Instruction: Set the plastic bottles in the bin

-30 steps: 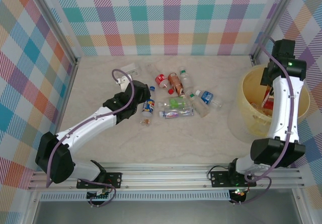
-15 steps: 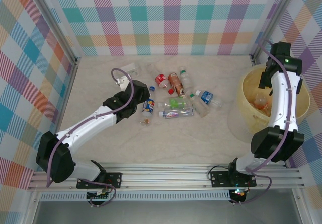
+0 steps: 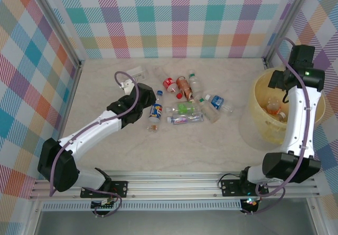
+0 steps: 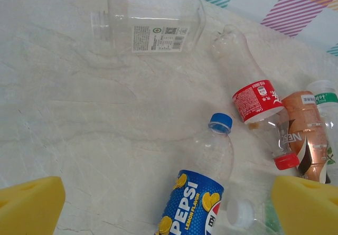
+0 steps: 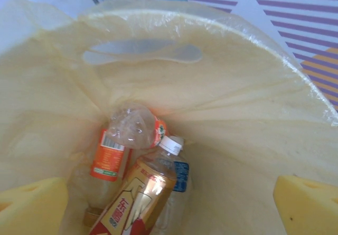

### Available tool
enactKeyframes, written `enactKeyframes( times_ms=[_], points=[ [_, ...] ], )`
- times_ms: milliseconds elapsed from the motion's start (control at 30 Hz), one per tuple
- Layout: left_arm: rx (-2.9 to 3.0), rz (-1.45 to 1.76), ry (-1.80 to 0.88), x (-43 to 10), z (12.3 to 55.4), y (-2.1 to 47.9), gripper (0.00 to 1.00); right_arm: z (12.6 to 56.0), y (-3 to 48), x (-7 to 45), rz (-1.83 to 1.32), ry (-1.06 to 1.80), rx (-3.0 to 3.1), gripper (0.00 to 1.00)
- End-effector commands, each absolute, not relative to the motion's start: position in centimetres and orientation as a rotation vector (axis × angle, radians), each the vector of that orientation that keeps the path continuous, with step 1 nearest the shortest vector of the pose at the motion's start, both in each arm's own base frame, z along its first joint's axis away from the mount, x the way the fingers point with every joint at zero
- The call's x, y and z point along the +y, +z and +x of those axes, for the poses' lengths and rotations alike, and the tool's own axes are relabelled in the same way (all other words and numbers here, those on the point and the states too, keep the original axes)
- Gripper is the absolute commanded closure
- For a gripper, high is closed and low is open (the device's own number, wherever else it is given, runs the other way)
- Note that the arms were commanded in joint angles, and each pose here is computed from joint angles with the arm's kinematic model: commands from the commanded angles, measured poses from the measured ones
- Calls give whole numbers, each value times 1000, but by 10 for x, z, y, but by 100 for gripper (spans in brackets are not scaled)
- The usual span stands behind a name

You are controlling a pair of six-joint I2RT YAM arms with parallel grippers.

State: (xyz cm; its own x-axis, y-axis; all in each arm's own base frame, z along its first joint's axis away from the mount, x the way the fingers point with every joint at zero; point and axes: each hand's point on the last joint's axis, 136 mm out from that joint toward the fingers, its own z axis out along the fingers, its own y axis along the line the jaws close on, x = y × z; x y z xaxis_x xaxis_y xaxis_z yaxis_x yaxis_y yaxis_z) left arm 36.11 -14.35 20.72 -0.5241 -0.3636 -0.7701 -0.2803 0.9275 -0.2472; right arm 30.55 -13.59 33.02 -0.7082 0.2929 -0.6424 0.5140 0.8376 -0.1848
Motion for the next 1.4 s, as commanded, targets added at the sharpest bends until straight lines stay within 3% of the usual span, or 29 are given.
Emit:
enactKeyframes(
  times_ms=[0,333,600,867,1133,1367],
  points=[
    [2189,-492,-103,-136,361,200,0,316,344,-115,570,-307,2297,0],
    [2248,-508,-132,-120,370,190,0,325,397,-27,335,284,1996,0],
    [2300,-366,18,-97,403,186,0,300,448,50,-6,716,1741,0],
    [2235,-212,21,-79,457,188,0,280,462,79,-166,851,1625,0],
    [2126,160,-78,-72,502,196,0,281,458,84,-189,845,1634,0],
    [2238,503,-86,-54,532,152,0,289,458,84,-179,843,1634,0]
  ],
)
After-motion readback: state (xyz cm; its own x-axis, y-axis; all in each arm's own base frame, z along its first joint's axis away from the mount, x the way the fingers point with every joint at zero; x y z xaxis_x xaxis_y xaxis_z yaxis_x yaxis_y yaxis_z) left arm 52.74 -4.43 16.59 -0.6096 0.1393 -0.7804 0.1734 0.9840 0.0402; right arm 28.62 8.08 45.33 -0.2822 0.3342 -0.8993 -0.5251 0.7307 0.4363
